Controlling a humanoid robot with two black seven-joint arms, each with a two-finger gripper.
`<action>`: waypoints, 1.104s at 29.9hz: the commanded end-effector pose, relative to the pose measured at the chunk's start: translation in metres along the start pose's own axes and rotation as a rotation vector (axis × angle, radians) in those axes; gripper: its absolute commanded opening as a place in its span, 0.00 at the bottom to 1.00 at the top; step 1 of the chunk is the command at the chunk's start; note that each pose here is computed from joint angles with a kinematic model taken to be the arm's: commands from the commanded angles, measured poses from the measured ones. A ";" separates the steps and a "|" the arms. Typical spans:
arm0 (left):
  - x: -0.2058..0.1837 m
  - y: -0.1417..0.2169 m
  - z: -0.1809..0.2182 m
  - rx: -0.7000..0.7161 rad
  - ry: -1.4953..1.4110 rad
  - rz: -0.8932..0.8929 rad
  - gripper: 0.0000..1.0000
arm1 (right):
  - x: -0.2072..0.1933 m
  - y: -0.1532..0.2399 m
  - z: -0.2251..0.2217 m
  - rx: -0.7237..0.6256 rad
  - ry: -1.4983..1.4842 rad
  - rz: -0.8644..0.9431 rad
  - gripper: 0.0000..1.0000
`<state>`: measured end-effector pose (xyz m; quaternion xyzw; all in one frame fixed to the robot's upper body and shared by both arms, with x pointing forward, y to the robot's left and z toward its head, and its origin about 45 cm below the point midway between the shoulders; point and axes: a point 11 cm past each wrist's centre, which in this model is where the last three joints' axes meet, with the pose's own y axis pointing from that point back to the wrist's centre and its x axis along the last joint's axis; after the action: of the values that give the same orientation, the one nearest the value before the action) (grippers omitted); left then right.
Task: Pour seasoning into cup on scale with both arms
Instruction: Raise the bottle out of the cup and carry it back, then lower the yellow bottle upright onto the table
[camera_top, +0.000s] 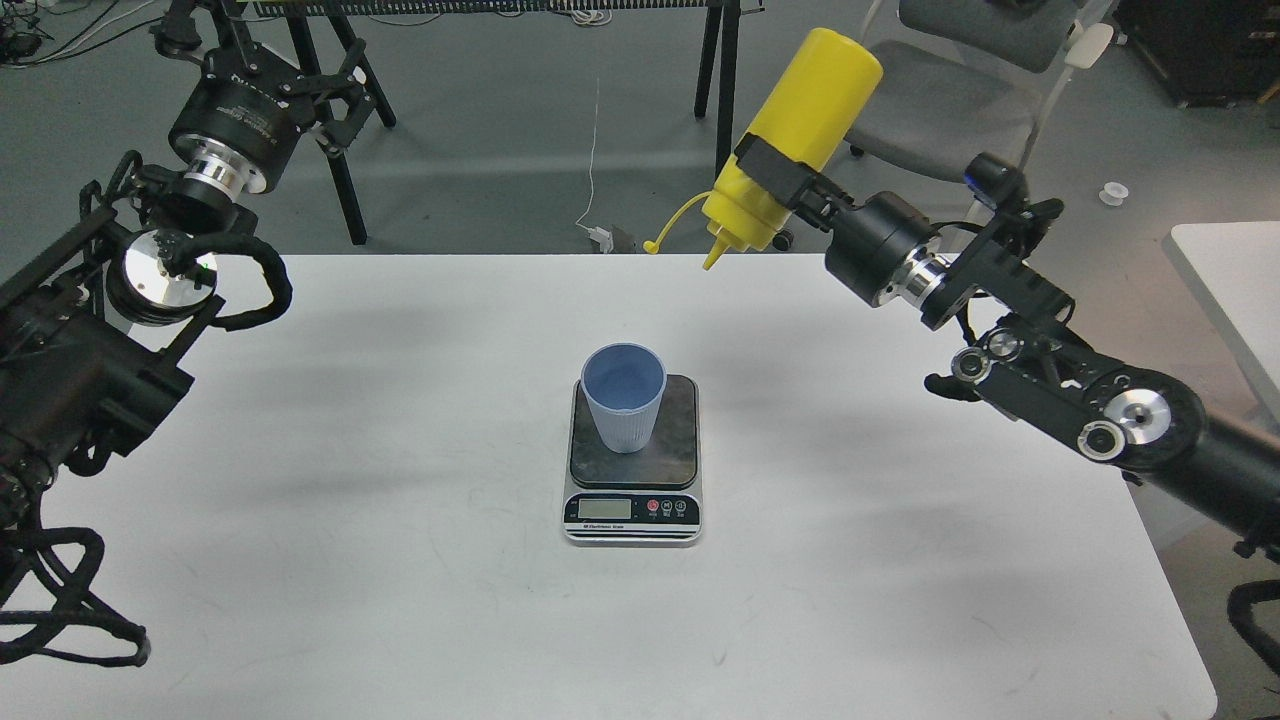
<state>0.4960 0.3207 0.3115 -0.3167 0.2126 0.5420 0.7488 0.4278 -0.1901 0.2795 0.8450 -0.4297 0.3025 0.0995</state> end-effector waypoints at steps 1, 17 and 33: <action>0.000 0.000 -0.002 0.004 0.001 0.000 0.99 | 0.018 0.017 -0.001 -0.022 -0.204 0.038 0.41; -0.002 -0.001 -0.005 -0.002 0.015 -0.003 0.99 | 0.030 0.103 0.045 -0.028 -1.071 0.277 0.40; -0.005 -0.003 -0.008 -0.004 0.025 -0.009 0.99 | -0.019 0.172 0.086 -0.004 -1.554 0.402 0.40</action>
<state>0.4971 0.3104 0.3105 -0.3263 0.2197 0.5349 0.7478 0.3322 -0.3216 0.1972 0.7365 -0.5253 -0.3327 -0.2662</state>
